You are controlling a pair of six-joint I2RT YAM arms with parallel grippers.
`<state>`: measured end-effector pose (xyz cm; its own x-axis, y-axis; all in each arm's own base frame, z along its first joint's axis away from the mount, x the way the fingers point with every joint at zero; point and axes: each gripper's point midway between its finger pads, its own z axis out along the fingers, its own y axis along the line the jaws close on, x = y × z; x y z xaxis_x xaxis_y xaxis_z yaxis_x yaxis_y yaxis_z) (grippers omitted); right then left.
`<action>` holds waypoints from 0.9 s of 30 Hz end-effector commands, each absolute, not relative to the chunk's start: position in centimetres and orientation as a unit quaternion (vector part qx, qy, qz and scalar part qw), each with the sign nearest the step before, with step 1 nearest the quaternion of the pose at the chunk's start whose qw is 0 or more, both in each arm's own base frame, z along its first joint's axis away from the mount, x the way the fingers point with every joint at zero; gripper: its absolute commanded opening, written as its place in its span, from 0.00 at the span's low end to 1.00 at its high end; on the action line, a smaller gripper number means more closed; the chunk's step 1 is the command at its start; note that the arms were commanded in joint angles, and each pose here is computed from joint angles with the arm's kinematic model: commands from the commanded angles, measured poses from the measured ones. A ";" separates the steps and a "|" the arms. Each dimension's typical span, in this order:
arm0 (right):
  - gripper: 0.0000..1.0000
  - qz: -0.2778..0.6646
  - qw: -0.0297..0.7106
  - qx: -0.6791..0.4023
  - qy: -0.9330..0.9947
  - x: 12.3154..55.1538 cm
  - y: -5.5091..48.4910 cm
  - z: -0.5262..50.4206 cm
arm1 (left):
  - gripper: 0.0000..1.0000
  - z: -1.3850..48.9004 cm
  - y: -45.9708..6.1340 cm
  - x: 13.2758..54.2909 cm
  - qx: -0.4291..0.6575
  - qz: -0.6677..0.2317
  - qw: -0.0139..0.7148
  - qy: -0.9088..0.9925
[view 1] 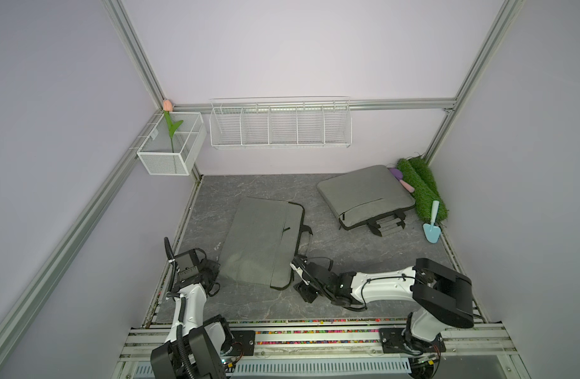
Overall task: Put the mouse into the laptop bag
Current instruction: Zip the zipper on the zippered laptop bag.
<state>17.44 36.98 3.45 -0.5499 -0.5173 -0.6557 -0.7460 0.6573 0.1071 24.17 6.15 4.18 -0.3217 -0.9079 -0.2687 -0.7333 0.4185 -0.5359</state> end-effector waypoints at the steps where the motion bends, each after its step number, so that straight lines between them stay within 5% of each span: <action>1: 0.59 0.168 0.299 -0.357 0.869 18.3 37.3 2.4 | 0.00 5.8 5.6 25.3 -0.490 -0.182 0.289 0.802; 9: 0.51 0.132 0.296 -0.331 0.887 19.9 38.1 0.9 | 0.00 6.6 5.5 25.3 -0.487 -0.187 0.296 0.800; 18: 0.08 0.131 0.308 -0.315 0.888 20.0 37.3 1.5 | 0.00 6.3 5.5 25.3 -0.491 -0.188 0.293 0.799; 27: 0.07 0.194 0.302 -0.382 0.852 15.4 38.4 4.2 | 0.00 6.0 5.4 24.8 -0.502 -0.187 0.295 0.791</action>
<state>17.71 37.63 3.01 -0.5620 -0.5018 -0.6576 -0.7039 0.7076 0.0616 24.18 5.94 4.91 -0.3197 -0.9065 -0.2758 -0.7172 0.4217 -0.5547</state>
